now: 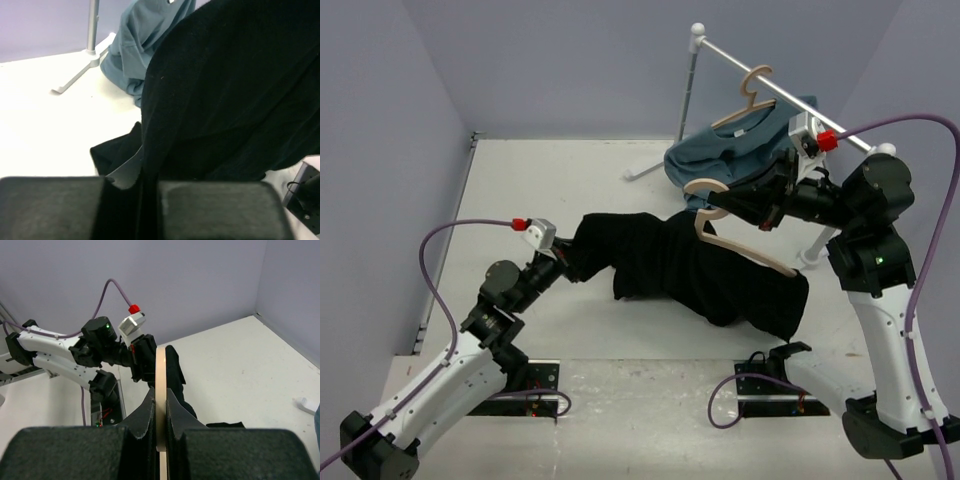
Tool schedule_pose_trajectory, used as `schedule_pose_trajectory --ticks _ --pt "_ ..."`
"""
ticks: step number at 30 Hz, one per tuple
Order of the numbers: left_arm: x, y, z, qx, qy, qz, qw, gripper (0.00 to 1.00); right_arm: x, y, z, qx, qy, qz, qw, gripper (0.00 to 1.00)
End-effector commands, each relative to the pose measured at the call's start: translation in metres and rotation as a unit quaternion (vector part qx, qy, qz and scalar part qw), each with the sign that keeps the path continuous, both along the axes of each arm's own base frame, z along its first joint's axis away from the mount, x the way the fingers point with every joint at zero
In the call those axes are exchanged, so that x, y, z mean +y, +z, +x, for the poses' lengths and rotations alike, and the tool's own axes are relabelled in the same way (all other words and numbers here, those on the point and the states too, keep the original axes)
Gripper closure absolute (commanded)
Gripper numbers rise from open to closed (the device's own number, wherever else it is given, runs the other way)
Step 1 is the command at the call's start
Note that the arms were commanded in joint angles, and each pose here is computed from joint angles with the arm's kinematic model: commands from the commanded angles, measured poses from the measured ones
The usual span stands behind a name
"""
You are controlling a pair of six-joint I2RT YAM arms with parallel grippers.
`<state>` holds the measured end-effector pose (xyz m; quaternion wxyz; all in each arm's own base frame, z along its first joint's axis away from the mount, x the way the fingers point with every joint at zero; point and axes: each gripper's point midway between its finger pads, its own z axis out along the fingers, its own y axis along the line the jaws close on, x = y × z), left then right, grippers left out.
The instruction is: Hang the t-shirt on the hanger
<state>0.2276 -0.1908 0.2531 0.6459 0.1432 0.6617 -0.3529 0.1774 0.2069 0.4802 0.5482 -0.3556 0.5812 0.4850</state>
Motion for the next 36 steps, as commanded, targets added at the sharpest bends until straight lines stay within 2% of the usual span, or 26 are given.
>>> schedule_pose_trajectory --ticks 1,3,6,8,12,15,20,25,36 --pt "0.006 0.020 0.014 -0.030 0.034 -0.008 0.999 1.00 -0.005 0.018 -0.006 -0.013 -0.017 0.013 1.000 1.00" --pt "0.025 0.019 0.027 -0.002 0.100 -0.020 0.995 1.00 -0.009 0.014 0.002 -0.008 -0.040 0.009 0.999 1.00" --pt "0.066 0.021 0.044 0.051 0.226 -0.045 0.972 1.00 -0.019 0.004 0.021 0.003 -0.100 0.006 0.995 1.00" --pt "0.108 0.007 0.048 0.098 0.343 -0.060 0.932 1.00 -0.028 -0.004 0.036 -0.001 -0.150 0.002 0.989 1.00" --pt "0.146 0.012 0.050 0.122 0.424 -0.098 0.892 1.00 -0.035 -0.019 0.040 -0.001 -0.170 -0.008 0.985 1.00" --pt "0.153 0.010 0.058 0.148 0.442 -0.110 0.878 1.00 -0.036 -0.030 0.038 0.001 -0.169 -0.014 0.985 1.00" --pt "0.152 -0.005 0.072 0.183 0.440 -0.126 0.870 1.00 -0.045 -0.035 0.026 -0.025 -0.187 -0.016 0.982 1.00" --pt "0.132 -0.005 0.085 0.183 0.375 -0.136 0.899 1.00 -0.043 -0.043 0.018 -0.025 -0.176 -0.012 0.984 1.00" --pt "0.165 -0.023 0.099 0.218 0.396 -0.157 0.878 1.00 -0.048 -0.070 0.022 -0.015 -0.190 -0.026 0.981 1.00"
